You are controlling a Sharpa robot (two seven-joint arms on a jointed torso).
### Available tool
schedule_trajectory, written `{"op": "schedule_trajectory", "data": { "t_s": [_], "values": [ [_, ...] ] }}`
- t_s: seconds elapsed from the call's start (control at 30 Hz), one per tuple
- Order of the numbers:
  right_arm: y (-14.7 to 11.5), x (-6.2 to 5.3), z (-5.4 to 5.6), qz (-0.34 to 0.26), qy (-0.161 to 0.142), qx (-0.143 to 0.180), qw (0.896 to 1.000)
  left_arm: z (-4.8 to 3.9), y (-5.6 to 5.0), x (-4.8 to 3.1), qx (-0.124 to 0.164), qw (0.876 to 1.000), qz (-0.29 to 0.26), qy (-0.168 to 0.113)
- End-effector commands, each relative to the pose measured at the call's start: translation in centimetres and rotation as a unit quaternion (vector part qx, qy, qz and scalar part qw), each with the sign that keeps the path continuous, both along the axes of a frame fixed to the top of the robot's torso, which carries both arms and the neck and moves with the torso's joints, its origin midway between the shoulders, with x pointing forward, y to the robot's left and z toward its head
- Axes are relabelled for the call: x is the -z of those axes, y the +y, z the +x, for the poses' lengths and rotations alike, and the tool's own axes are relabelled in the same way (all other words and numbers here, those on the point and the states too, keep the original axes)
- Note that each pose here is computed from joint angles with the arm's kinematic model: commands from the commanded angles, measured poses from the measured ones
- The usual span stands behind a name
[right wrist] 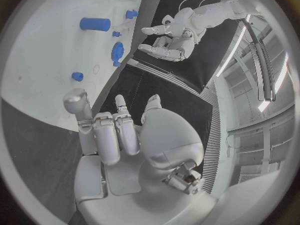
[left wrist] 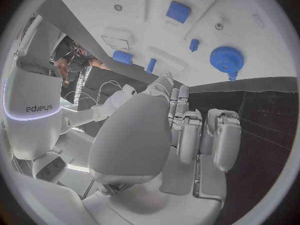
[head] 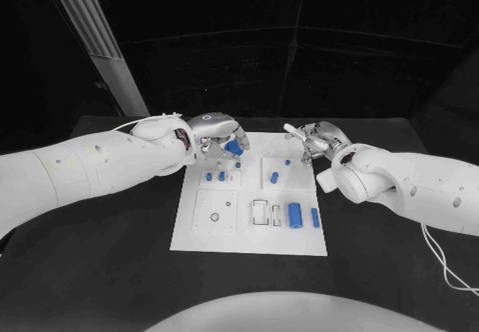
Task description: Assemble the parts on the task board
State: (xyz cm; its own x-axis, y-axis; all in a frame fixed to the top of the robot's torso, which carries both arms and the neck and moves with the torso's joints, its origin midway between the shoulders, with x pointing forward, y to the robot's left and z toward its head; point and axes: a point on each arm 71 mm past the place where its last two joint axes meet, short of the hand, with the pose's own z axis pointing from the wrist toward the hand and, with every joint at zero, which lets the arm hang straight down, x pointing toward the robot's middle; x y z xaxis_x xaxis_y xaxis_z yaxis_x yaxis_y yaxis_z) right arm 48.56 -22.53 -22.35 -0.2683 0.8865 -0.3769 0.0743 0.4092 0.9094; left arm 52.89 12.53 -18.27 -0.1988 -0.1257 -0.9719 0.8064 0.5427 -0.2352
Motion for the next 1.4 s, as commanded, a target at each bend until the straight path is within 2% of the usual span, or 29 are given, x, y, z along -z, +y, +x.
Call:
{"op": "schedule_trajectory", "data": {
  "t_s": [0.03,0.77,1.4],
  "values": [
    [0.1,-0.3,0.0,0.001,-0.011,-0.002,1.0,0.12,-0.1,0.71,-0.003,0.998,0.059,-0.002],
    [0.2,-0.5,0.0,0.004,-0.027,0.0,1.0,0.31,-0.1,2.28,-0.018,0.996,0.087,-0.005],
    [0.3,-0.5,0.0,0.003,-0.023,0.0,1.0,0.73,-0.9,2.92,-0.032,0.995,0.091,-0.012]
  ]
}}
